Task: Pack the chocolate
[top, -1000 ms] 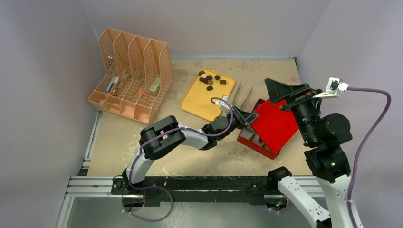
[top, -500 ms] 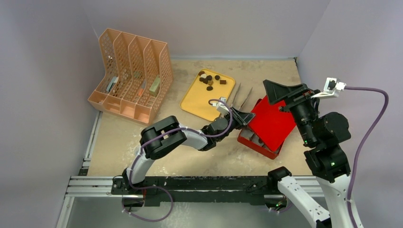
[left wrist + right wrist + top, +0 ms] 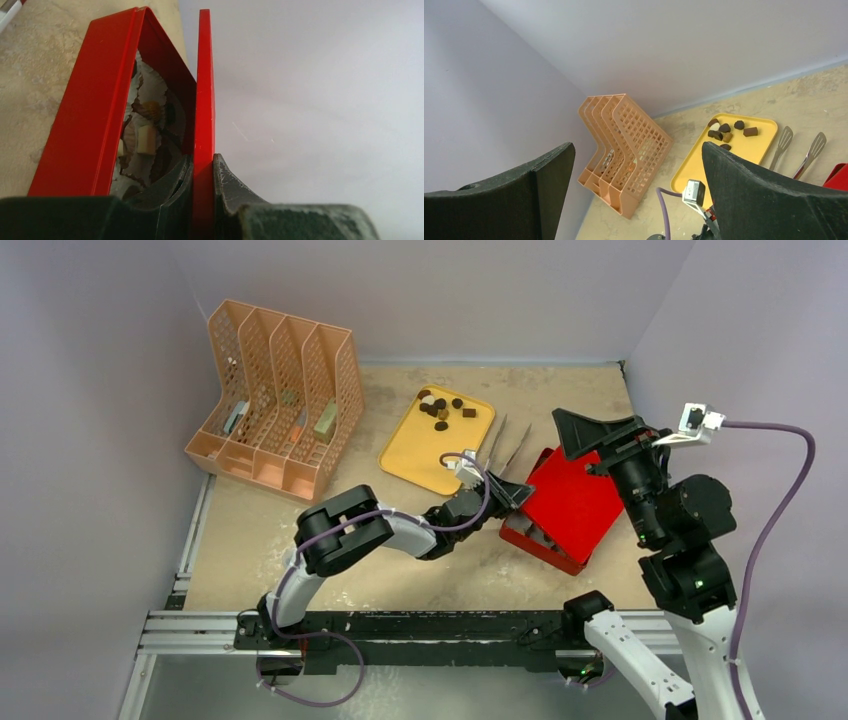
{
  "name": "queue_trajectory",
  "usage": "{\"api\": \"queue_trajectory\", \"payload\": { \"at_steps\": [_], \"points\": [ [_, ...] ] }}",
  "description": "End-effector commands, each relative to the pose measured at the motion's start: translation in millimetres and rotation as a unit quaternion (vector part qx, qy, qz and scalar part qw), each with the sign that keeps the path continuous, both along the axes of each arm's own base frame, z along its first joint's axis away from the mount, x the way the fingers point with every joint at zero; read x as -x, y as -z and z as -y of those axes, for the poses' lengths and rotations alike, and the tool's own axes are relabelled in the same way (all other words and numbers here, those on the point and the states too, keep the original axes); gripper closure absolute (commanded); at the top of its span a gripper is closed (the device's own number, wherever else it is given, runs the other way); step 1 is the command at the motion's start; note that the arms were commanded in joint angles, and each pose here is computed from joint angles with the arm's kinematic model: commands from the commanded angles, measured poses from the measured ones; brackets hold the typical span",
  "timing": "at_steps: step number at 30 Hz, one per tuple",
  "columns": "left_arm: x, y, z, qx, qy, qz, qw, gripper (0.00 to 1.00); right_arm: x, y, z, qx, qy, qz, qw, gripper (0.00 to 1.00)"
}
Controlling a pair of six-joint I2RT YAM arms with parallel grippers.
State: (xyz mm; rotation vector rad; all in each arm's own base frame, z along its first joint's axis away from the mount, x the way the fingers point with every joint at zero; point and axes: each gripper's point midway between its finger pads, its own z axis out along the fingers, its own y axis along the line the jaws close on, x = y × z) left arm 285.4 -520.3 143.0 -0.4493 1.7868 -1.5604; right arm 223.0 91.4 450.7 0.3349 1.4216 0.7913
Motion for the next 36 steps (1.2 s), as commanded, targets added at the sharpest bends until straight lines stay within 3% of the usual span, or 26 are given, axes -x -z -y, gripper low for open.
{"api": "queue_trajectory", "payload": {
  "at_steps": [1,12,27,31,36],
  "points": [
    [11.2,7.5,0.1,-0.006,0.005,-0.008,1.0,0.84,-4.4,-2.4,-2.4,0.0,-0.001,0.009,1.0,0.01],
    [14.6,22.1,-16.5,-0.045,-0.005,-0.014,0.999,0.81,-9.3,8.5,-2.6,0.005,0.003,-0.006,1.0,0.01],
    [13.1,18.5,-39.0,-0.082,-0.033,-0.018,0.996,0.63,-25.5,61.1,-1.0,0.053,0.021,-0.099,0.993,0.01],
    [13.1,22.3,-43.2,-0.093,-0.037,-0.02,0.995,0.65,-28.5,74.9,1.3,0.061,0.03,-0.122,0.99,0.01],
    [13.5,27.1,-45.0,-0.094,-0.036,-0.024,0.995,0.81,-30.8,98.6,8.0,0.059,0.053,-0.165,0.983,0.01]
  ]
}}
